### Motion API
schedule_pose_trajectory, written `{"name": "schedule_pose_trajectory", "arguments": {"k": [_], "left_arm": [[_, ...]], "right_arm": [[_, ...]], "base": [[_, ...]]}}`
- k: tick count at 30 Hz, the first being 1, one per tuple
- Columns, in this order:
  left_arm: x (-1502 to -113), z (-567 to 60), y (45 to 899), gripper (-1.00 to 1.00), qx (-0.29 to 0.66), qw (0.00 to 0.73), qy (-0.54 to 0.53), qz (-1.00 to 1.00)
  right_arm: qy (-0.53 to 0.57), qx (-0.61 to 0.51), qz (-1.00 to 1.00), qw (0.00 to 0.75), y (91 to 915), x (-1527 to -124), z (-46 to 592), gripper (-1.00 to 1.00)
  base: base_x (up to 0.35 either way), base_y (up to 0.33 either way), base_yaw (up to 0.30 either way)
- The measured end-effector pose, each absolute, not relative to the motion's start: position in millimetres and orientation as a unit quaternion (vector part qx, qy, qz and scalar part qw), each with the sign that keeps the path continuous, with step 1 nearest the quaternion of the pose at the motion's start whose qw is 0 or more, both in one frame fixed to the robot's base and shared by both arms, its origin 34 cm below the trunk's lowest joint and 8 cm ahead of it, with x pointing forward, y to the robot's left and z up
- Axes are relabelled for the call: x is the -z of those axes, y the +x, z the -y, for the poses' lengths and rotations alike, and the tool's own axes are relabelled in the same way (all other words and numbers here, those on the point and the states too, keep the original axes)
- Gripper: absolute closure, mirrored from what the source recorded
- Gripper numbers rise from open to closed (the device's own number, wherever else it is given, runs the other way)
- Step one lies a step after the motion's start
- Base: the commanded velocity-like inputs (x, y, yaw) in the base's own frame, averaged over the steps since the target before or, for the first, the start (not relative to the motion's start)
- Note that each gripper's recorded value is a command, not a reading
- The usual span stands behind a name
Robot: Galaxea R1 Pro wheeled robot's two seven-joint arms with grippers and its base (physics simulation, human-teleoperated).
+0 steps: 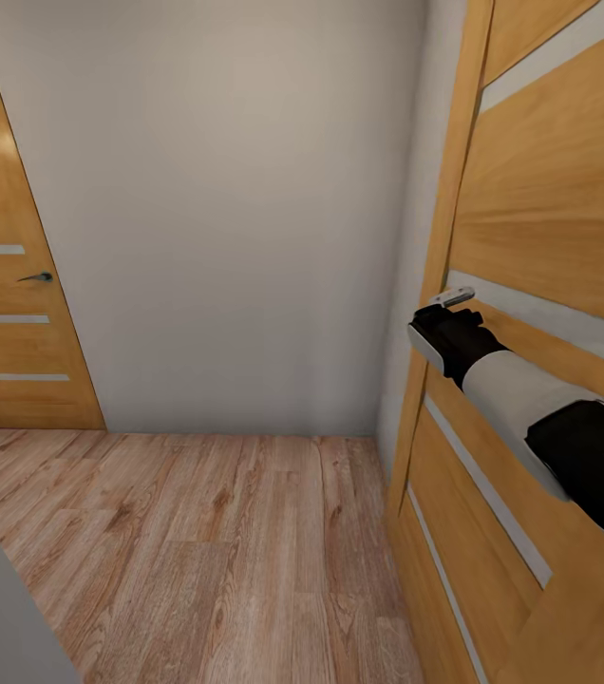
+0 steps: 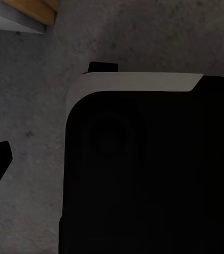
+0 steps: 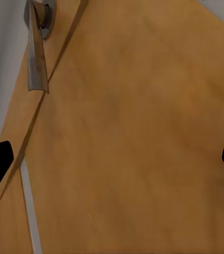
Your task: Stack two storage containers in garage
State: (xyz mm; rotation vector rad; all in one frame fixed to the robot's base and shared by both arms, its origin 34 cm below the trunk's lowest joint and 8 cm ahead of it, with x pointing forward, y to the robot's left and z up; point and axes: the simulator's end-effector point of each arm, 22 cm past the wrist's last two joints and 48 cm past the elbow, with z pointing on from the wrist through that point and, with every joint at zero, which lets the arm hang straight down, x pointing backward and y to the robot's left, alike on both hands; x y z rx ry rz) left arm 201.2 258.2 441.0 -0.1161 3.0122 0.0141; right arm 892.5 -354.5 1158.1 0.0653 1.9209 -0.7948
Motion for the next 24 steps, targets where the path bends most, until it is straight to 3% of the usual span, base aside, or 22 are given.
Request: {"name": "schedule_pose_trajectory", "arguments": {"k": [24], "left_arm": [[-441.0,-258.2,201.2,-1.00,-0.005,0.063,-0.038,-0.997]], "right_arm": [[0.025,0.327,-0.798,0.507,893.2,-1157.4,355.3,-1.00]], "base": [[0.000,0.000,0.000]]}}
